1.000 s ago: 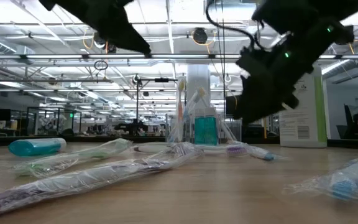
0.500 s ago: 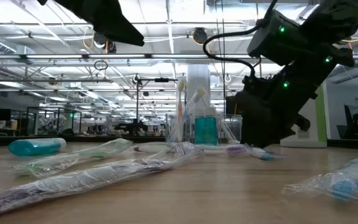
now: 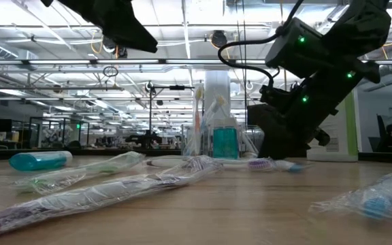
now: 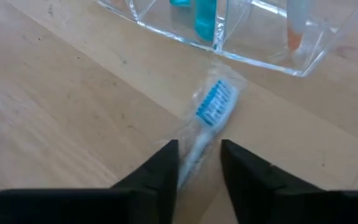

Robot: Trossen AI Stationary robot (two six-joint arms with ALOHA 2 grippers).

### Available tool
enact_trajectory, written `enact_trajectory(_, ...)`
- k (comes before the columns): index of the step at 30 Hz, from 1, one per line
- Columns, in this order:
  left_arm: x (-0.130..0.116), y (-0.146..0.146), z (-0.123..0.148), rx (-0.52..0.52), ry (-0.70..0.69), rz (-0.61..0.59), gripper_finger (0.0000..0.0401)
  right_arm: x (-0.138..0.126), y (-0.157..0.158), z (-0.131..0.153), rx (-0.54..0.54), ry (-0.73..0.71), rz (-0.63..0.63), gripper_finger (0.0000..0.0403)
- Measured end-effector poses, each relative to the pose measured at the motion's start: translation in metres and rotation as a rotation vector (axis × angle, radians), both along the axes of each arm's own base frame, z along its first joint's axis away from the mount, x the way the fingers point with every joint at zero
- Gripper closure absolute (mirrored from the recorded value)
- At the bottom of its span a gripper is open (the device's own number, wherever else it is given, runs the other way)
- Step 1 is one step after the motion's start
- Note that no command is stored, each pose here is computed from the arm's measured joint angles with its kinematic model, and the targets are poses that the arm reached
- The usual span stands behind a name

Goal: Pick & Place toothbrushing station
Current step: Put the top blue toothbrush into the transparent organizer

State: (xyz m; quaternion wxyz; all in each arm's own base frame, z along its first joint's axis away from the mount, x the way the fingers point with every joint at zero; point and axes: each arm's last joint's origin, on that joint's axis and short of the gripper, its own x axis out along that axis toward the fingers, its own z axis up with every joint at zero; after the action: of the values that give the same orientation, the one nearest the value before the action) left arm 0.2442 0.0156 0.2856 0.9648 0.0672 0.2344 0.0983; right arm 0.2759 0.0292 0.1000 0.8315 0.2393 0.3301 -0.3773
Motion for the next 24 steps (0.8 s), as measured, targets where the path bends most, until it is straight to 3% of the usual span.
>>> enact_trajectory(8, -0.002, 0.0, -0.003, -0.058, 0.025, 0.03, 0.0176, 0.001, 0.001, 0.002, 0.033, -0.013, 0.022, 0.0387)
enact_trajectory(13, -0.002, 0.0, -0.003, -0.058, 0.025, 0.03, 0.0176, 0.006, 0.005, 0.011, 0.069, -0.059, 0.14, 0.0392)
enact_trajectory(16, -0.002, 0.0, -0.003, -0.058, 0.025, 0.03, 0.0176, 0.013, 0.009, 0.027, 0.072, -0.163, 0.245, 0.0391)
enact_trajectory(20, -0.002, 0.0, -0.003, -0.058, 0.025, 0.03, 0.0176, 0.017, 0.012, 0.056, -0.027, -0.291, 0.365, 0.0399)
enact_trajectory(24, -0.002, 0.0, -0.003, -0.056, 0.024, 0.036, 0.0176, 0.014, 0.01, 0.087, -0.193, -0.372, 0.435, 0.0399)
